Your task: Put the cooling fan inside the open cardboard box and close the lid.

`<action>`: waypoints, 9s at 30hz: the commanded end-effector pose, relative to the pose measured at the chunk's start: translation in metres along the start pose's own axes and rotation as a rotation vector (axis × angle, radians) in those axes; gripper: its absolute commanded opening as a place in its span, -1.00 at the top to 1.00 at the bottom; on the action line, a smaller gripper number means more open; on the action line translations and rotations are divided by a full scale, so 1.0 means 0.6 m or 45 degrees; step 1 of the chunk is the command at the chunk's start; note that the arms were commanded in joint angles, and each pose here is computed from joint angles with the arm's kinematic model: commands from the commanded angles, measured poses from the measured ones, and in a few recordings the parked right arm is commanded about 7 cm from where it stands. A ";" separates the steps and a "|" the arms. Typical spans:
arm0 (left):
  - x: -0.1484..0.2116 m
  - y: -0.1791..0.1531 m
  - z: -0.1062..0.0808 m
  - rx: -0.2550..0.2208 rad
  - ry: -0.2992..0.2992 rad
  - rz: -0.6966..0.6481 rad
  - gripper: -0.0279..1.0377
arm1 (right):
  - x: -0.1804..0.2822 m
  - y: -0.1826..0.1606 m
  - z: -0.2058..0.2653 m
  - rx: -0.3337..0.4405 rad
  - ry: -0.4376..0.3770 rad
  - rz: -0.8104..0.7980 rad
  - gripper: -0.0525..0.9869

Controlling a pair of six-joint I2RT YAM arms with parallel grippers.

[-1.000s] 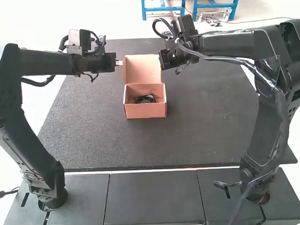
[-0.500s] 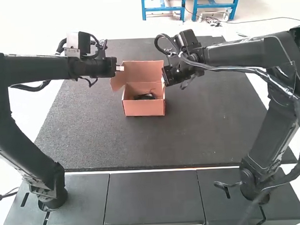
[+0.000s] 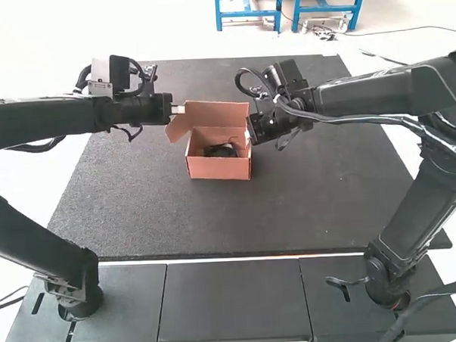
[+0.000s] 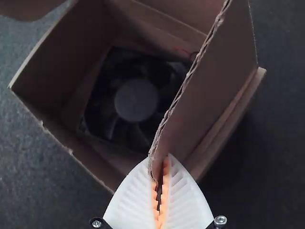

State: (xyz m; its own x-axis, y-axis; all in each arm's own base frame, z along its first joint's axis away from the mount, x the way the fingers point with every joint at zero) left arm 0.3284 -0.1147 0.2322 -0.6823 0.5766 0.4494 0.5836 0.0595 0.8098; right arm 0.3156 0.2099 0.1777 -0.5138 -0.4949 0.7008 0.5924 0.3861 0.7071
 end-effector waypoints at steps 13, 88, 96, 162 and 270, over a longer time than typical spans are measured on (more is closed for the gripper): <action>0.019 0.049 -0.019 -0.050 0.005 -0.088 -0.31 | 0.036 0.122 -0.022 0.015 -0.017 -0.222 0.93; -0.032 0.070 0.069 -0.222 0.195 -0.231 0.73 | 0.019 0.065 -0.069 -0.012 -0.011 -0.121 0.93; -0.029 0.070 0.064 -0.213 0.193 -0.202 -0.28 | 0.024 0.081 -0.073 -0.009 -0.012 -0.153 0.93; -0.049 0.013 0.084 -0.218 0.234 -0.150 0.59 | 0.028 0.081 -0.077 0.046 0.052 -0.105 0.93; -0.092 -0.008 -0.061 -0.189 -0.115 -0.234 -0.87 | 0.263 -0.014 0.094 -0.195 0.321 -0.212 -0.87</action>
State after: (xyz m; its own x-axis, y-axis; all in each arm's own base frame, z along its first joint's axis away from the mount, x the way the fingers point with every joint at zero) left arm 0.3474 -0.1753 0.2129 -0.7157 0.6495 0.2567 0.3877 0.0639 0.9196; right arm 0.1980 0.1697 0.2635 -0.4432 -0.6897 0.5726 0.6273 0.2177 0.7477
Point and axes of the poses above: each hand's point on the last joint's axis, 136 mm out from that joint toward the fingers, its own x axis back along the fingers, its own z axis along the line the jaws close on, y = z × x, the point moved 8 cm from there along x, back along the fingers, and after that the axes turned 5 degrees about x, right-handed, at the moved point
